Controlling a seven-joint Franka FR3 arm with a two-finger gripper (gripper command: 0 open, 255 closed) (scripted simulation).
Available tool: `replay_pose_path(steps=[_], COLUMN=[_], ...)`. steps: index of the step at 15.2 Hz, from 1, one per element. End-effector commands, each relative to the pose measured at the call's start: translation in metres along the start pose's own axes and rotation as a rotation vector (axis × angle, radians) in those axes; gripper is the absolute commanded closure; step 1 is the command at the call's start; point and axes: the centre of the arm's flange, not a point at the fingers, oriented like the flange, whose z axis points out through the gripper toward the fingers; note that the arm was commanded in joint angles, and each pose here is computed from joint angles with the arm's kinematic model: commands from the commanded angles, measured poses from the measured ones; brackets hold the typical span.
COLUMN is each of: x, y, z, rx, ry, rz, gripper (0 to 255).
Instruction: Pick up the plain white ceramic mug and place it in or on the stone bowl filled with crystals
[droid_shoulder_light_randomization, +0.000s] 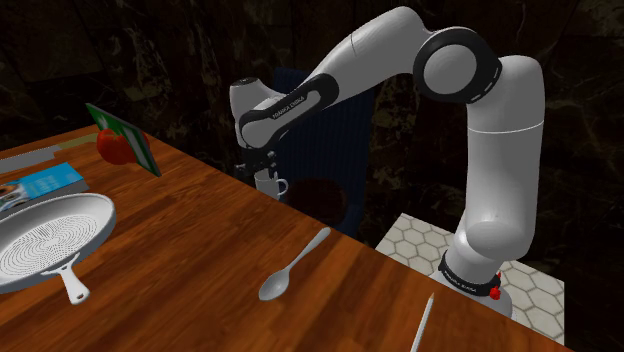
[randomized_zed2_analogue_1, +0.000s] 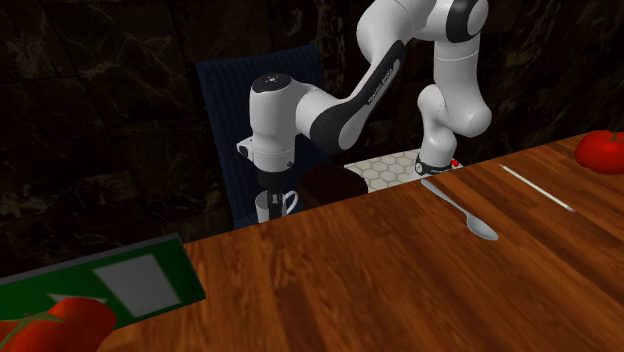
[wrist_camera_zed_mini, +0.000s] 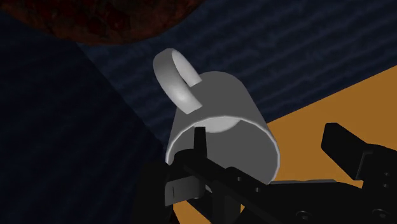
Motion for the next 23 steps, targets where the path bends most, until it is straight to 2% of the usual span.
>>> replay_pose_path(steps=[1,2,11,23], x=[0.000,0.000,0.000,0.004], y=[0.000,0.000,0.000,0.001], z=[0.000,0.000,0.000,-0.063], rx=[0.000,0.000,0.000,0.000], ry=[0.000,0.000,0.000,0.000], rz=[0.000,0.000,0.000,0.000], gripper=[0,255,255,255])
